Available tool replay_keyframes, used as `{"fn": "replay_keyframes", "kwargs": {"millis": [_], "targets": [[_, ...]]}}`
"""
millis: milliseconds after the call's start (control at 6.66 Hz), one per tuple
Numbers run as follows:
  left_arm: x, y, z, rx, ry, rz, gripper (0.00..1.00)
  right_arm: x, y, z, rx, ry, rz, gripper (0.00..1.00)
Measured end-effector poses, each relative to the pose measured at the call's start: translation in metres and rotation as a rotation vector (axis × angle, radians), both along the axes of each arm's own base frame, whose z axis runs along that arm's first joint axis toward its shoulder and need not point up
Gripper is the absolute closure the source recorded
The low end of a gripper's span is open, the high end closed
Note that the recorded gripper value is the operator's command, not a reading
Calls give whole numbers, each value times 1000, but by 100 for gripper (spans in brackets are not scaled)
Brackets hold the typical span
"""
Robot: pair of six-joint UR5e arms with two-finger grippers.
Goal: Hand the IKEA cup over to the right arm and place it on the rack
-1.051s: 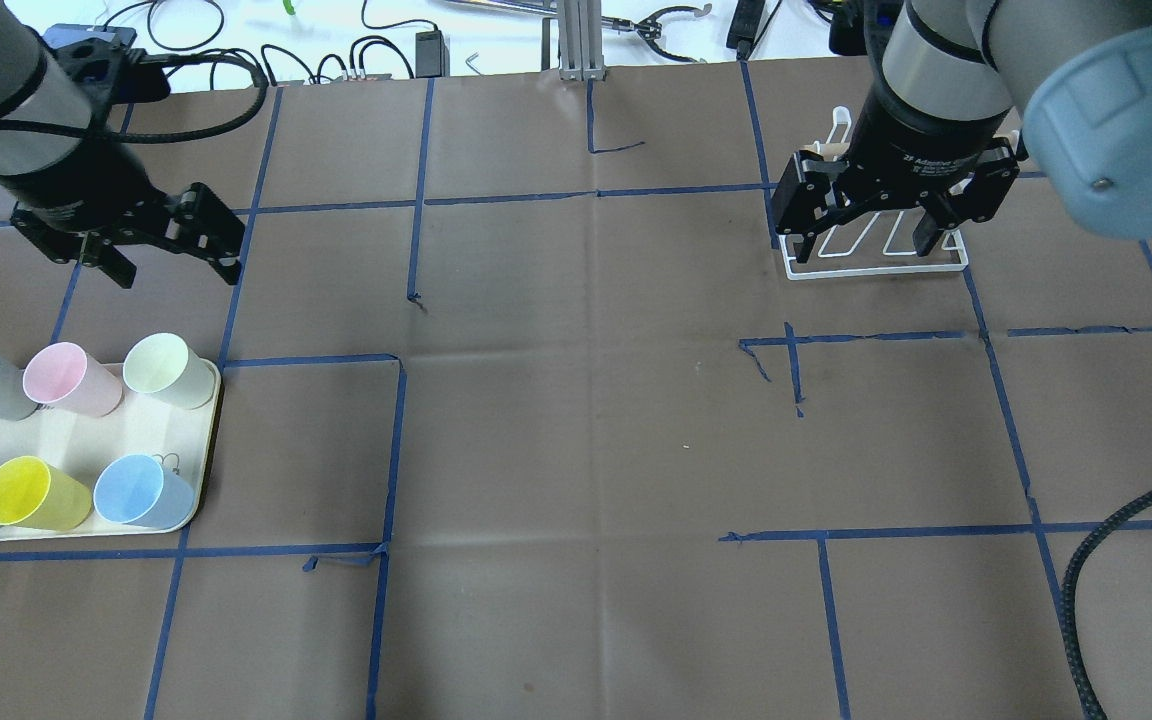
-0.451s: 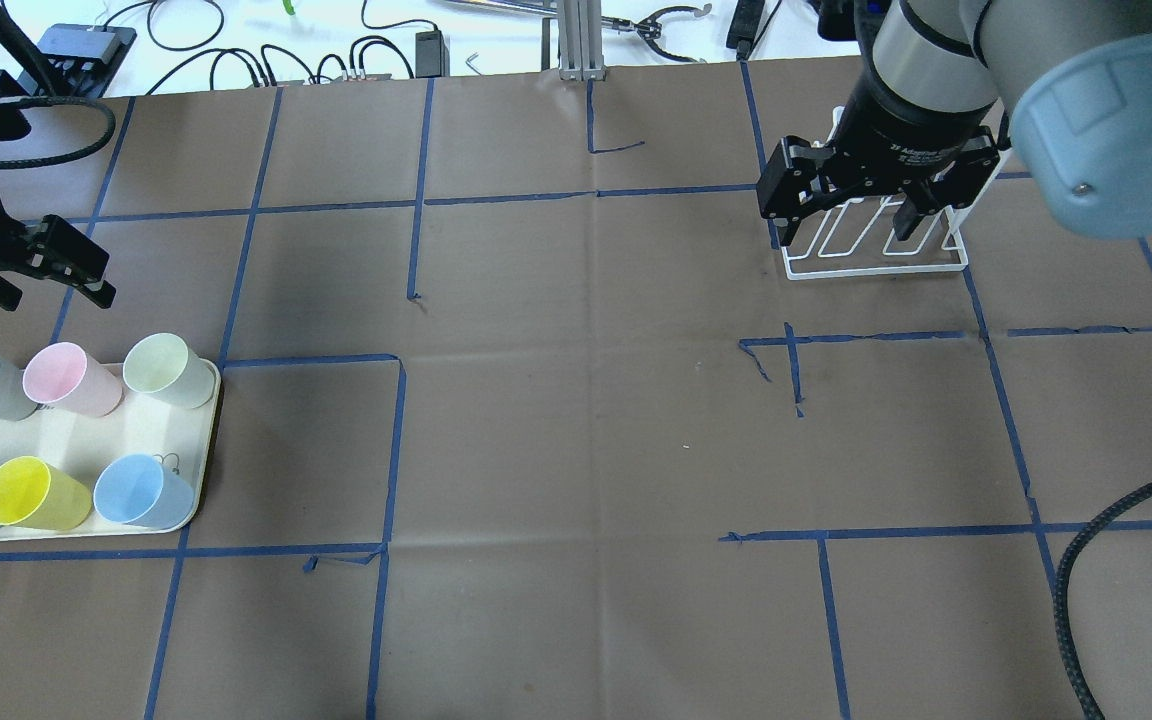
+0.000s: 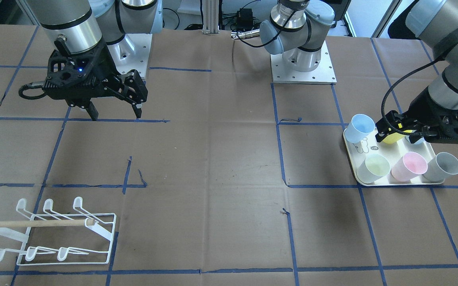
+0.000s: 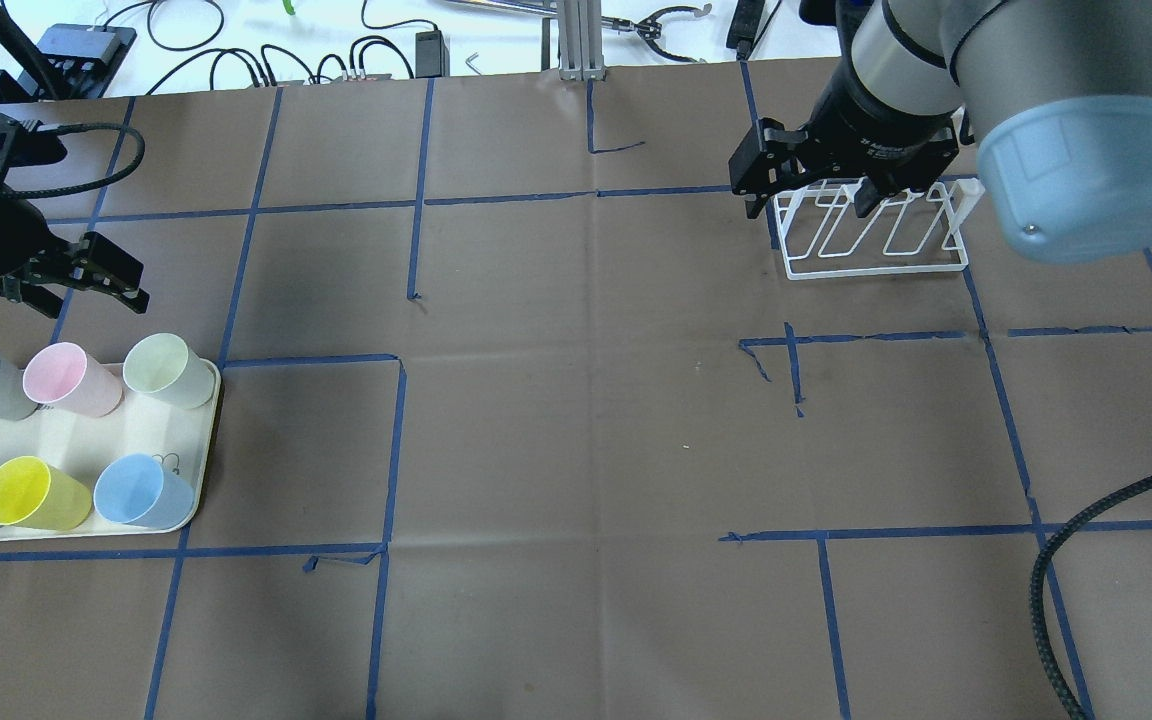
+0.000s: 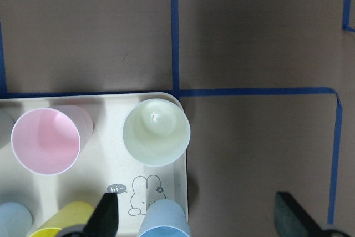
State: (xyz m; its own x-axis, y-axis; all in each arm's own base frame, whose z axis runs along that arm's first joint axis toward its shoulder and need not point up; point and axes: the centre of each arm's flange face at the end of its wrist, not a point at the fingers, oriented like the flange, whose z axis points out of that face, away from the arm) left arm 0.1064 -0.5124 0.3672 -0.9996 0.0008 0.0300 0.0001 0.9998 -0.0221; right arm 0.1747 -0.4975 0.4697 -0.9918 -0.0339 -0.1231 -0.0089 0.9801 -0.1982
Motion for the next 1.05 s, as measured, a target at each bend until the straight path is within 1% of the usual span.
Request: {"fn": "replay_keyframes", "kwargs": {"millis": [150,300,451,601,751,1051], "targets": [[-1,-1,-24,-13,-6,5,1,5,-3,-9,-73,-55,4,1],[-1,-3,-47,-14,-7,15,1,10,-4,-17,-135,-118,-7,1],[-2,-6,-66,-3,-4,26,1,14,-2,-24,-183,-176,-42,1],[-2,-10,-84,13,2,29,1,20,0,-30,-228,-265,-95,1],[-1,-14,-100,26,7,29,1,28,4,-36,-257,-389,-160,1],[-2,-12,-121,50,14,31,1,37,14,-56,-279,-611,-351,0]]}}
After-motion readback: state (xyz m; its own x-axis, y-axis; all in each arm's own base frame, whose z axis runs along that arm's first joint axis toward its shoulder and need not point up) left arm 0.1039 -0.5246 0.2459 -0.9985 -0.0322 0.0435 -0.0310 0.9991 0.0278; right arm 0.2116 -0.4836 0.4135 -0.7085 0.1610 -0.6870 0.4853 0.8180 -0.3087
